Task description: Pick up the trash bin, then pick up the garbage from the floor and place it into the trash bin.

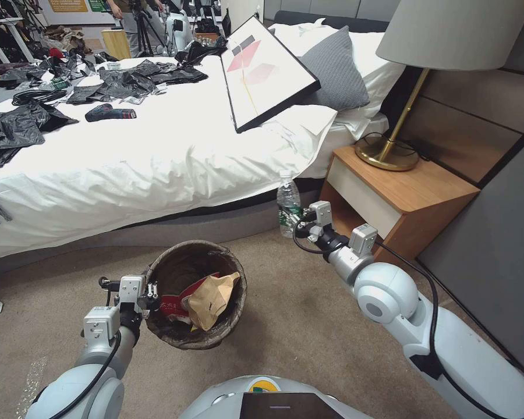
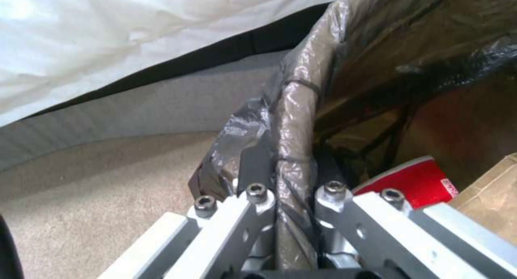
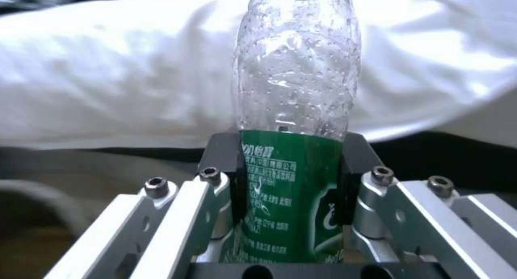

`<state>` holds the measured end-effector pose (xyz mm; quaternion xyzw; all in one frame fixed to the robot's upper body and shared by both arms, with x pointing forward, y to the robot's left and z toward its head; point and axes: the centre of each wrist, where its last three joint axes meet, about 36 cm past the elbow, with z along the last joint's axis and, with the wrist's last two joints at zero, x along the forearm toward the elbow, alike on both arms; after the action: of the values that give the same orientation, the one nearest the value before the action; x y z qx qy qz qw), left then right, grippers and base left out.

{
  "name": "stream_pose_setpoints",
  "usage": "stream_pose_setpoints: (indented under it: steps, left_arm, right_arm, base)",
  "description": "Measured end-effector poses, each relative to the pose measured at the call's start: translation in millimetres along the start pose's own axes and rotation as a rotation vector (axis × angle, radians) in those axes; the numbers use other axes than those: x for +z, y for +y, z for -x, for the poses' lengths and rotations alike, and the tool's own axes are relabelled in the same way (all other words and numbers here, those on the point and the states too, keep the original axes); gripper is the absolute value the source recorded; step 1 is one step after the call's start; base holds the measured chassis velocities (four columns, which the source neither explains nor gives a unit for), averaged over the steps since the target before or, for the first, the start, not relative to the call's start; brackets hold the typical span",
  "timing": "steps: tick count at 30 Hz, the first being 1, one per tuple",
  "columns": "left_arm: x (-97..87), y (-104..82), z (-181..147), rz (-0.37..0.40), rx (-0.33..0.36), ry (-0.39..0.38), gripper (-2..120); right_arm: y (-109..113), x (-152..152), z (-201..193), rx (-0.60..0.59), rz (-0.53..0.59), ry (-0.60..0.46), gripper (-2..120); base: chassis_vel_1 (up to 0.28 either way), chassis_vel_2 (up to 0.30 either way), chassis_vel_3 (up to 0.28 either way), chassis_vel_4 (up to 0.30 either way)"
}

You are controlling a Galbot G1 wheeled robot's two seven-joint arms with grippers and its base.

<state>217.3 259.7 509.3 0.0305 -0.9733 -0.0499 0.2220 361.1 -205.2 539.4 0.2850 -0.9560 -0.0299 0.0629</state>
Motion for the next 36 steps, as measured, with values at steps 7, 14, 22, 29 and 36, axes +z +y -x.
stream_pose_setpoints:
  steps: [7,14,22,29,36]
  left_arm:
    - [-0.2,-4.6,1,-0.004,0.003,-0.006,2]
    - [-0.7,-6.1,1,-0.007,0.010,-0.009,2]
    - [-1.7,-6.2,2,-0.009,0.012,-0.013,2]
    - [-3.2,-6.4,3,-0.015,0.015,-0.020,2]
    - [-4.4,-5.8,4,-0.022,0.018,-0.024,2]
  right_arm:
    - [18,-12,2,-0.154,-0.003,0.014,28]
    - [19,-11,9,-0.258,-0.047,0.048,28]
    - [38,-17,16,-0.372,-0.069,0.096,28]
    - [57,-16,24,-0.424,-0.084,0.147,28]
    - [69,-15,28,-0.461,-0.093,0.199,28]
  base:
    - [0.000,0.000,0.000,0.000]
    - [0.000,0.000,0.000,0.000]
    - [0.000,0.000,0.000,0.000]
    - [0.000,0.000,0.000,0.000]
    - [0.000,0.000,0.000,0.000]
